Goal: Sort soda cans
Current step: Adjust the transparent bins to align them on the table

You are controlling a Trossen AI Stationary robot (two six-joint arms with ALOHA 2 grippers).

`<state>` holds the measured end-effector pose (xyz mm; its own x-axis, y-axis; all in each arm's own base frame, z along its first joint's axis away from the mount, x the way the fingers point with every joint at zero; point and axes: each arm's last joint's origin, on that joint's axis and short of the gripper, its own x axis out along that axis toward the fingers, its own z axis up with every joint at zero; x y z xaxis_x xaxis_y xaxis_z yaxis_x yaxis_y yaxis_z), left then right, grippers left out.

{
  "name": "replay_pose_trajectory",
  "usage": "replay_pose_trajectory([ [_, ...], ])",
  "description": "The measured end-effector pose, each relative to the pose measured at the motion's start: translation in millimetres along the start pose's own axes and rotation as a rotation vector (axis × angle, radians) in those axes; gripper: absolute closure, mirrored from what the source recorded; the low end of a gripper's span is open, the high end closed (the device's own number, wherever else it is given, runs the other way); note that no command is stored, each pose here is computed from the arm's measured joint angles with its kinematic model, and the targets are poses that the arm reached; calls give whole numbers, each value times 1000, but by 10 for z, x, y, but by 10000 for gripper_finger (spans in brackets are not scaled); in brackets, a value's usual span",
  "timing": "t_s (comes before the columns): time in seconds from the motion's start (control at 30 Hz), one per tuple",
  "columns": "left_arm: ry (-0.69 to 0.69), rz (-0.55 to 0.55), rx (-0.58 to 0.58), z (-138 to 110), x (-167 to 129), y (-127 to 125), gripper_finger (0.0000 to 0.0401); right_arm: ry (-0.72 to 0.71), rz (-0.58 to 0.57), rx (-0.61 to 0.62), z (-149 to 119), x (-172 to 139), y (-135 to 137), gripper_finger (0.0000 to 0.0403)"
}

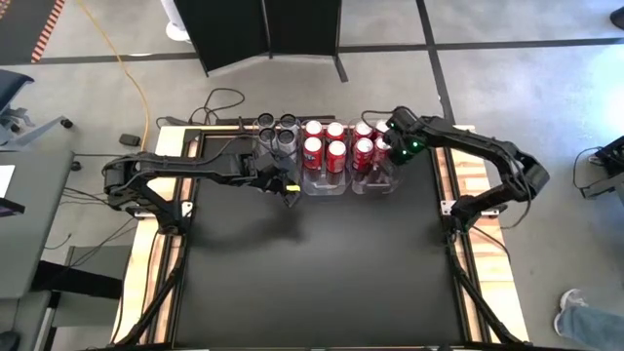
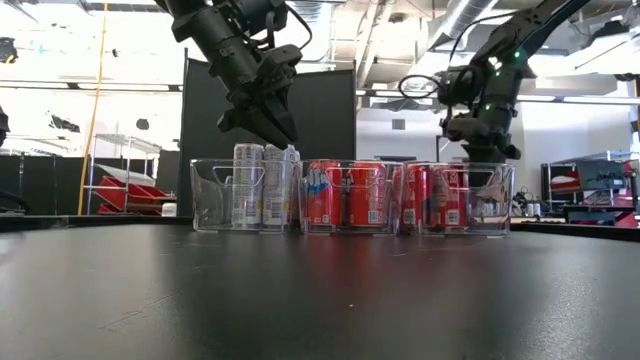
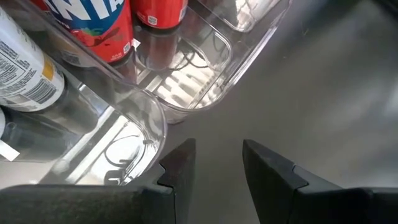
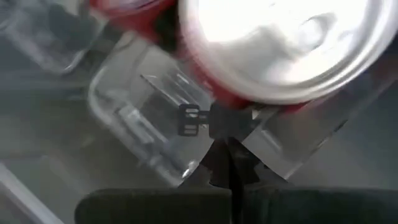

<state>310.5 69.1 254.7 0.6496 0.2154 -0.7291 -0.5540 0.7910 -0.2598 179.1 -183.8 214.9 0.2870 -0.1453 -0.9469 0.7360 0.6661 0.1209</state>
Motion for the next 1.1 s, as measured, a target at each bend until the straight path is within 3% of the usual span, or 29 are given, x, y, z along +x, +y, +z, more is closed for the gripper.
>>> replay_pose_trajectory([
  [0.23, -3, 0, 3, 5, 1, 5, 273, -26, 82, -76, -91, -168, 262, 403],
  [0.47, -18, 15, -7, 49, 5, 77, 273, -71, 127, -124, 7, 24, 559, 403],
  [0.7, -15, 17, -28, 47, 6, 81, 273, -216, -8, -117, 142, 156, 711, 403],
  [1.1, -4, 5, -14, 12, 2, 21, 273, -250, -92, -28, 209, 194, 581, 403],
])
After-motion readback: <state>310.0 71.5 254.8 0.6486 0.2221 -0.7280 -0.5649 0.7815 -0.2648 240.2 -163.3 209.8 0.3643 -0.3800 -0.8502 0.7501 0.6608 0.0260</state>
